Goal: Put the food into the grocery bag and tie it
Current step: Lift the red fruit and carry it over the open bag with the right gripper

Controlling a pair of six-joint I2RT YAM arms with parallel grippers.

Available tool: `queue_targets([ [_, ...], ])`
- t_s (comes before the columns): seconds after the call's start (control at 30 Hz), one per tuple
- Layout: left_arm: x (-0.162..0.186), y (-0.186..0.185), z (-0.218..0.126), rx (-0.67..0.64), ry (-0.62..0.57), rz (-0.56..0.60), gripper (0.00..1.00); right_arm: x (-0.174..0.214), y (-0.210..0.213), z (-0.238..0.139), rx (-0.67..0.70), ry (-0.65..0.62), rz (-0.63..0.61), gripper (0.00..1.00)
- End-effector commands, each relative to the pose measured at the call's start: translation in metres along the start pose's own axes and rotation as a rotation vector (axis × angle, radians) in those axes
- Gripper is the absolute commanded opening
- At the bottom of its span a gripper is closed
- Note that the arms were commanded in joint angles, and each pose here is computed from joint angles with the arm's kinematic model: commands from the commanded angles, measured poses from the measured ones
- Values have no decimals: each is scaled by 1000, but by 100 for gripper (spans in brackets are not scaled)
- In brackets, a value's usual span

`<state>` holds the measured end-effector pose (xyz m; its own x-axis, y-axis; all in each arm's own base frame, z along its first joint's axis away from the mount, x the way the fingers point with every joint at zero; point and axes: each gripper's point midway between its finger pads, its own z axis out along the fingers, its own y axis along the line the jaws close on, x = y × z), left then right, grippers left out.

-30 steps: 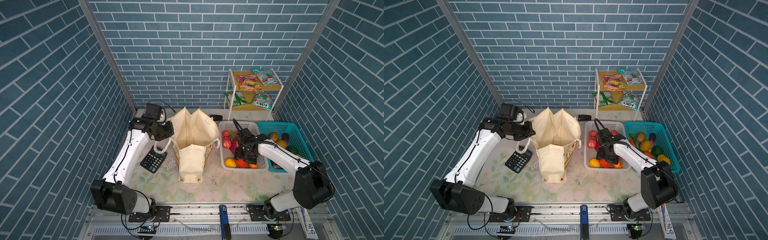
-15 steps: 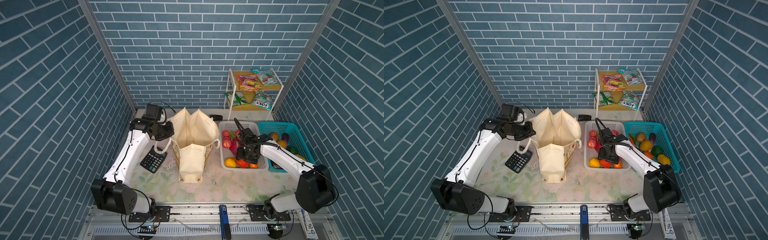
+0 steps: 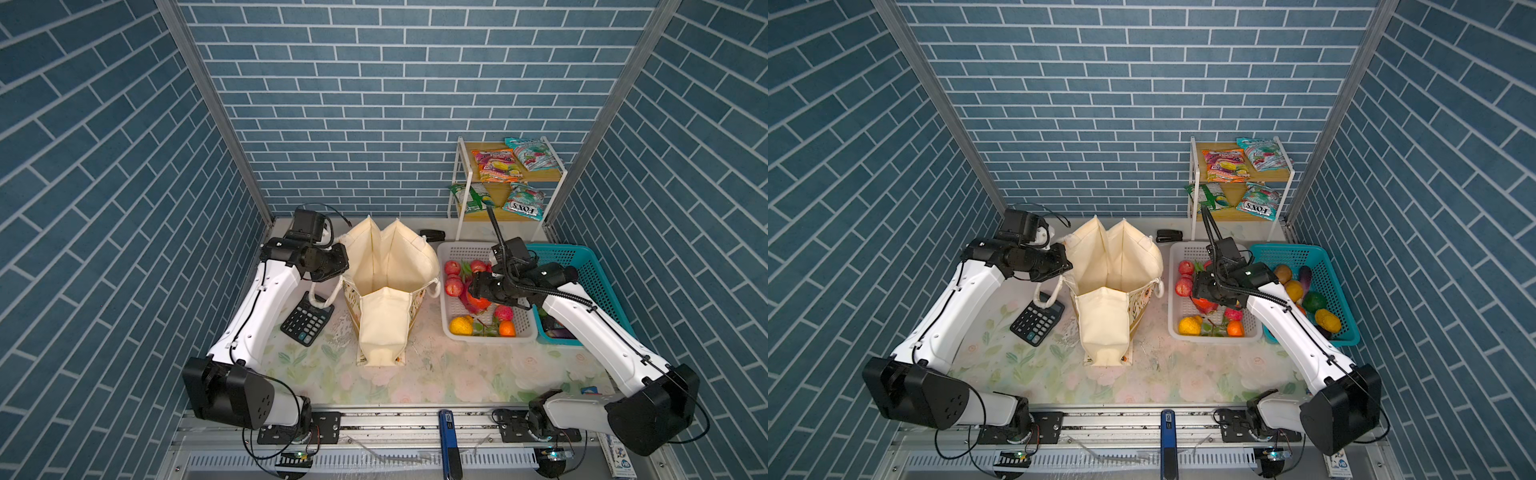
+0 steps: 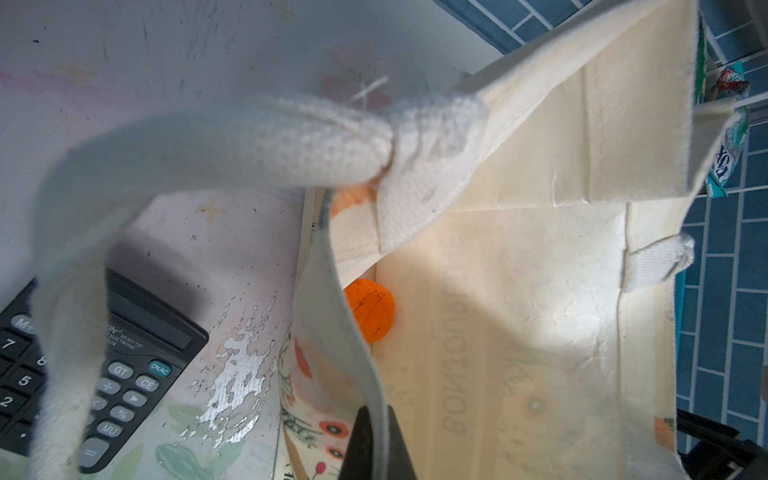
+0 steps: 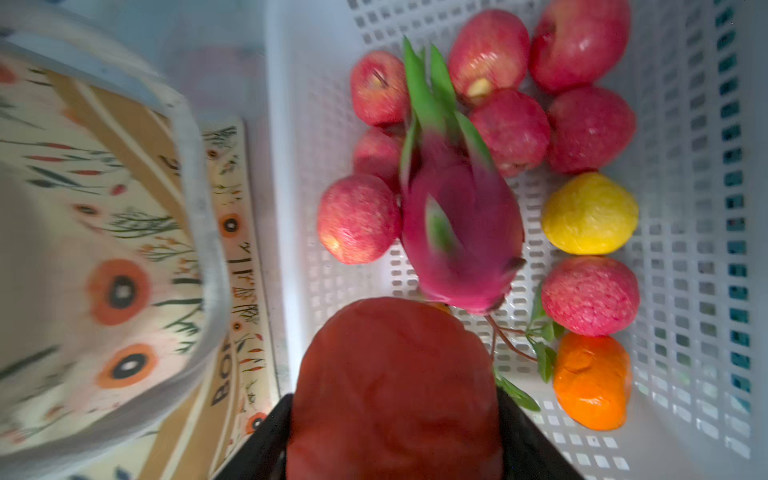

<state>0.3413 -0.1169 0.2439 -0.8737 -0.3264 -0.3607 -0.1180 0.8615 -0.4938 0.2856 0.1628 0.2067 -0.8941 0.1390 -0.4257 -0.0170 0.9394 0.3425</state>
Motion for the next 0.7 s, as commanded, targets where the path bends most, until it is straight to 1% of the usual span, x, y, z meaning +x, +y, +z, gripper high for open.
queue_targets([
  [0.0,11,2,1,-3,31,-6,0,-20,39,-18,-164,-36,-68,62],
  [0.13,11,2,0,-4,27,-6,0,-41,73,-36,-297,-63,-80,61],
  [0.47,13,3,-2,-5,29,-9,0,-90,129,-76,-466,-122,-66,59],
  [0.67,13,1,-6,4,19,-5,0,-106,160,-87,-553,-160,-64,58],
])
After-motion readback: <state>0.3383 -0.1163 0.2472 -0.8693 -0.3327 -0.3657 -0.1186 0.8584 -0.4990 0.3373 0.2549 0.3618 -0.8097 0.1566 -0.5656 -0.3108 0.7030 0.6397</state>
